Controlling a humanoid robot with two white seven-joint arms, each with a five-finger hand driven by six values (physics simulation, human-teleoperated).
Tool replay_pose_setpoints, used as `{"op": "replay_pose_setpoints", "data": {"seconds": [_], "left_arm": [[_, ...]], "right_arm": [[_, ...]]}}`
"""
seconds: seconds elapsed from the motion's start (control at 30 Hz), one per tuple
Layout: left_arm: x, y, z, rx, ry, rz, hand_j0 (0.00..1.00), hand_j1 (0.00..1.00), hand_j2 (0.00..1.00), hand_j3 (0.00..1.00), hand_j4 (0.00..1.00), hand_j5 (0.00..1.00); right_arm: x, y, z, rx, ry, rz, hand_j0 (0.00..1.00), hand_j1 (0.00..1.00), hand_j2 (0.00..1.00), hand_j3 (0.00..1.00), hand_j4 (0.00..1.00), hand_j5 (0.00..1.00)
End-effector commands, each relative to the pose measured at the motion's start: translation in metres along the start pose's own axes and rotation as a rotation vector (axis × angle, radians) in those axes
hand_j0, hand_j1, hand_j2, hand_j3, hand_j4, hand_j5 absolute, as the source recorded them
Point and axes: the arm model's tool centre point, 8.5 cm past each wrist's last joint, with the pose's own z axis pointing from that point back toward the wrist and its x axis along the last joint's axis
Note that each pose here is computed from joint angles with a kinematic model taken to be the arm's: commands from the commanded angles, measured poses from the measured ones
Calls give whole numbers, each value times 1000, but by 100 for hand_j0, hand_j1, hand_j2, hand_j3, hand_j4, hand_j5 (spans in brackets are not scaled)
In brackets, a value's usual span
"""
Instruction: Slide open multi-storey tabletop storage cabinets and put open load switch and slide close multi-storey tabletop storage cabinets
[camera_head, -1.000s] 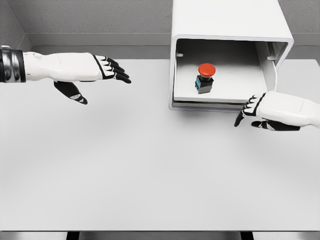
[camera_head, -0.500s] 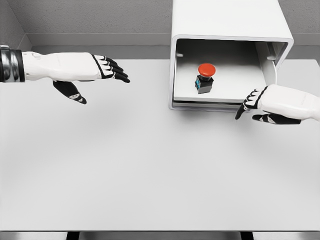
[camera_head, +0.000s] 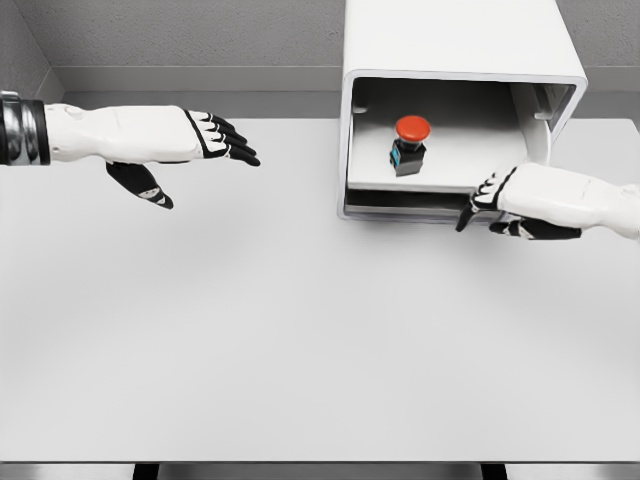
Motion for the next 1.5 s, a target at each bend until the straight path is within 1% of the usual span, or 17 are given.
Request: {"op": "replay_pose_setpoints", "data": {"seconds": [0.0, 0.23, 0.3, 0.5, 0.53, 0.6, 0.87, 1.07, 1.13, 1.2, 1.27, 1.33, 1.4, 1.43, 1.47], "left_arm": [[0, 1, 0, 5, 0, 5, 100, 100, 100, 100, 100, 100], [0, -1, 0, 3, -1, 9, 100, 100, 100, 100, 100, 100], [0, -1, 0, 3, -1, 9, 100, 100, 100, 100, 100, 100], [0, -1, 0, 3, -1, 9, 100, 100, 100, 100, 100, 100], [0, -1, 0, 3, -1, 9, 100, 100, 100, 100, 100, 100], [0, -1, 0, 3, -1, 9, 100, 100, 100, 100, 100, 100], [0, -2, 0, 2, -1, 11, 100, 100, 100, 100, 100, 100], [0, -2, 0, 2, -1, 11, 100, 100, 100, 100, 100, 100], [0, -2, -1, 1, -3, 11, 100, 100, 100, 100, 100, 100], [0, -2, -2, 2, -4, 12, 100, 100, 100, 100, 100, 100], [-5, -16, -2, -12, 5, 47, 100, 100, 100, 100, 100, 100], [-3, -23, -5, -20, -1, 59, 100, 100, 100, 100, 100, 100], [-3, -26, -6, -24, -3, 65, 100, 100, 100, 100, 100, 100], [-3, -27, -6, -25, -4, 68, 100, 100, 100, 100, 100, 100], [-3, -29, -6, -27, -4, 70, 100, 100, 100, 100, 100, 100]], "right_arm": [[0, 6, -6, 8, -5, -12, 59, 59, 59, 59, 59, 59], [-8, 4, -13, 7, 0, -23, 59, 59, 59, 59, 59, 59], [-11, 1, -16, 3, 2, -22, 59, 59, 59, 59, 59, 59], [-16, 3, -21, 6, 10, -31, 59, 59, 59, 59, 59, 59], [-17, 0, -23, 5, 14, -20, 59, 59, 59, 59, 59, 59], [-22, -1, -25, 2, 22, -24, 60, 60, 60, 60, 60, 60], [-29, -6, -36, 3, 21, -33, 60, 60, 60, 60, 60, 60], [-31, -11, -45, 9, 14, -29, 60, 60, 60, 60, 60, 60], [-33, -9, -52, 23, 11, -34, 60, 60, 60, 60, 60, 60], [-33, -10, -53, 21, 9, -33, 60, 60, 60, 60, 60, 60], [-33, -11, -53, 20, 10, -31, 60, 60, 60, 60, 60, 60], [-33, -12, -52, 20, 11, -27, 62, 62, 62, 62, 62, 62], [-27, -12, -52, 21, -3, -17, 62, 62, 62, 62, 62, 62], [-25, -14, -45, 27, 1, -2, 62, 62, 62, 62, 62, 62], [-24, -23, -33, 17, 14, 26, 62, 62, 62, 62, 62, 62]]}}
